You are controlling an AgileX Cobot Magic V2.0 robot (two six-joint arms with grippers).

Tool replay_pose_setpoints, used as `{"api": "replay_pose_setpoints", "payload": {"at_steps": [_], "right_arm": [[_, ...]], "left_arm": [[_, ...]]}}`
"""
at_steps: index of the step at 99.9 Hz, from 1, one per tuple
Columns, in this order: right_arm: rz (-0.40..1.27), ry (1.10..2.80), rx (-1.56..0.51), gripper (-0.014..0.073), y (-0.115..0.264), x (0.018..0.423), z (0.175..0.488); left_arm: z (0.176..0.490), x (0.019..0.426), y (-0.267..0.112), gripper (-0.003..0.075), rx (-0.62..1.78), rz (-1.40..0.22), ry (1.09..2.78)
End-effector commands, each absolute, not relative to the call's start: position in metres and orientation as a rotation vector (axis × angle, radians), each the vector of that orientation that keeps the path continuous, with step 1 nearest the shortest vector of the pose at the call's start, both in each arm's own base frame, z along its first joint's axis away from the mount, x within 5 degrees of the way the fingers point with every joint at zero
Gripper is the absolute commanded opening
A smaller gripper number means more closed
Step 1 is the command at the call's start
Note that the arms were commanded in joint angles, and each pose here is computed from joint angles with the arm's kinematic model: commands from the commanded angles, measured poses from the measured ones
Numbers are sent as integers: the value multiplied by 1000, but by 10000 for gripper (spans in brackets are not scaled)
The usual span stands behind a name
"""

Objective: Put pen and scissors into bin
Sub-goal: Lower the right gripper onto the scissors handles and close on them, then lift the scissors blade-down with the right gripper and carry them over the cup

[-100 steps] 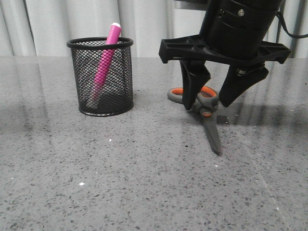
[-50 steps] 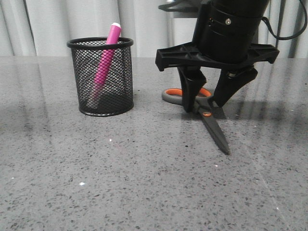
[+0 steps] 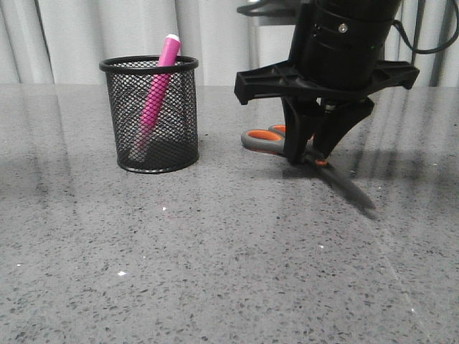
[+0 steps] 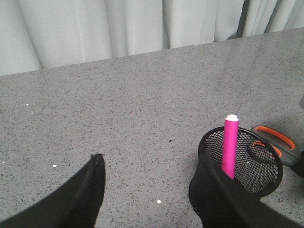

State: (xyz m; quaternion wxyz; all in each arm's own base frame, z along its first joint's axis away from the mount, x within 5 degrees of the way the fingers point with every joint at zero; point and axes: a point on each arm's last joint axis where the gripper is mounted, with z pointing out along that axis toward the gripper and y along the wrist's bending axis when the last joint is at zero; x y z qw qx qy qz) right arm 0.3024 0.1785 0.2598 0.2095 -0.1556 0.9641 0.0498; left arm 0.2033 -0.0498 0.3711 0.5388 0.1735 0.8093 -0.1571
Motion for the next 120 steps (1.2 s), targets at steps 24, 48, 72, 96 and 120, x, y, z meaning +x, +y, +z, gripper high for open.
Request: {"api": "replay_pose_setpoints", "payload": {"at_steps": [24,48,72,96,120], "right_arm": [[431,2098,-315,-75,158,261,354],[623,1619,-299,-75,154,237,381],[703,1290,-405,-75,183,249,382],[772,1072,-487,-75,209,268,356],[759,1103,-486,-75,217,282,334]], "left_arm": [[388,202,-48,386,350,-377,1845],[389,202,-47,386,339,-368,1835],[389,202,-47,386,339,-368,1835],[389,202,-47,386,339,-368,1835],[389,203,-47,386,338,-367,1834]]}}
